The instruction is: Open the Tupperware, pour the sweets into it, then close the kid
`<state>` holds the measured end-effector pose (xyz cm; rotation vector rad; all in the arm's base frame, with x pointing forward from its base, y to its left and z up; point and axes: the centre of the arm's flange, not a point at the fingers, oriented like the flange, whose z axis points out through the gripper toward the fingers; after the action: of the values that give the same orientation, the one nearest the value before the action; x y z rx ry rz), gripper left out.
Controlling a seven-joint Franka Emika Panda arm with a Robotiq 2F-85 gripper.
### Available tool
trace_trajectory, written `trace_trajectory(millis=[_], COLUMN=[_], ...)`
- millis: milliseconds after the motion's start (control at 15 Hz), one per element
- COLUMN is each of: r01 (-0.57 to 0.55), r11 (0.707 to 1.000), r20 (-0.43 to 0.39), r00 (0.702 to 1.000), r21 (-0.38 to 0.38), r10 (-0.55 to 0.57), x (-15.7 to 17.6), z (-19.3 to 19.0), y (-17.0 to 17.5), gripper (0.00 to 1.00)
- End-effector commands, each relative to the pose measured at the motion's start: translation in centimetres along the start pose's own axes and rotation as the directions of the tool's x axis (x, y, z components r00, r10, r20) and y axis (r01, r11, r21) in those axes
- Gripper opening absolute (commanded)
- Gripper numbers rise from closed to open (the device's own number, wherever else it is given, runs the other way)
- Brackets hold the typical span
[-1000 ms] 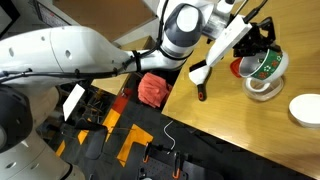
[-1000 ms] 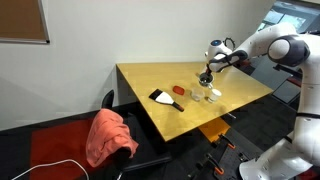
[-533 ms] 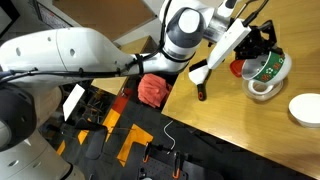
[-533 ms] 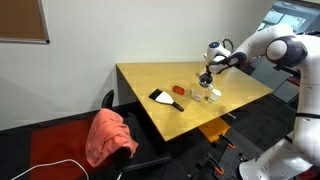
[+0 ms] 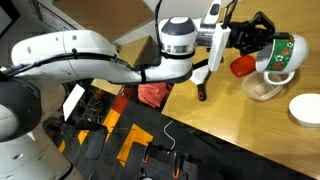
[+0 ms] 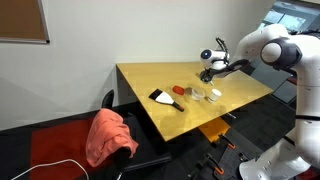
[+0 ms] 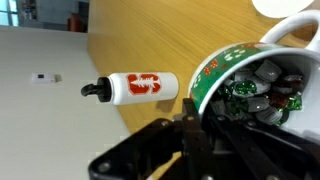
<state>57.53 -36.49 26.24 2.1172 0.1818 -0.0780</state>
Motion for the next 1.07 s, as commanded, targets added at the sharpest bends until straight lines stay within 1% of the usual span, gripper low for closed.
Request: trace_trajectory(millis=[0, 200, 533, 733, 933, 1000], r01=[0.006, 0.015, 0.0, -0.011, -0.006, 0.004], r11=[0.985, 0.961, 0.927, 0.913, 0.909, 0.93], r20=[-0.003, -0.008, -0.004, -0.005, 0.008, 0.004], r00=[1.0, 1.0, 1.0, 1.0, 1.0, 1.0], r21=[-0.174, -0.276, -0.375, -0.408, -0.416, -0.368], r10=[-0.007, -0.018, -0.002, 0.01, 0.011, -0.003], x=[-0.3, -0.5, -1.2, -1.6, -2.0, -1.2], z=[-1.7, -1.8, -2.1, -1.9, -1.4, -1.0], y=[-1.4, -3.2, -6.8, -8.7, -9.8, -10.7], gripper=[0.02, 0.02, 0.02, 0.02, 0.02, 0.1])
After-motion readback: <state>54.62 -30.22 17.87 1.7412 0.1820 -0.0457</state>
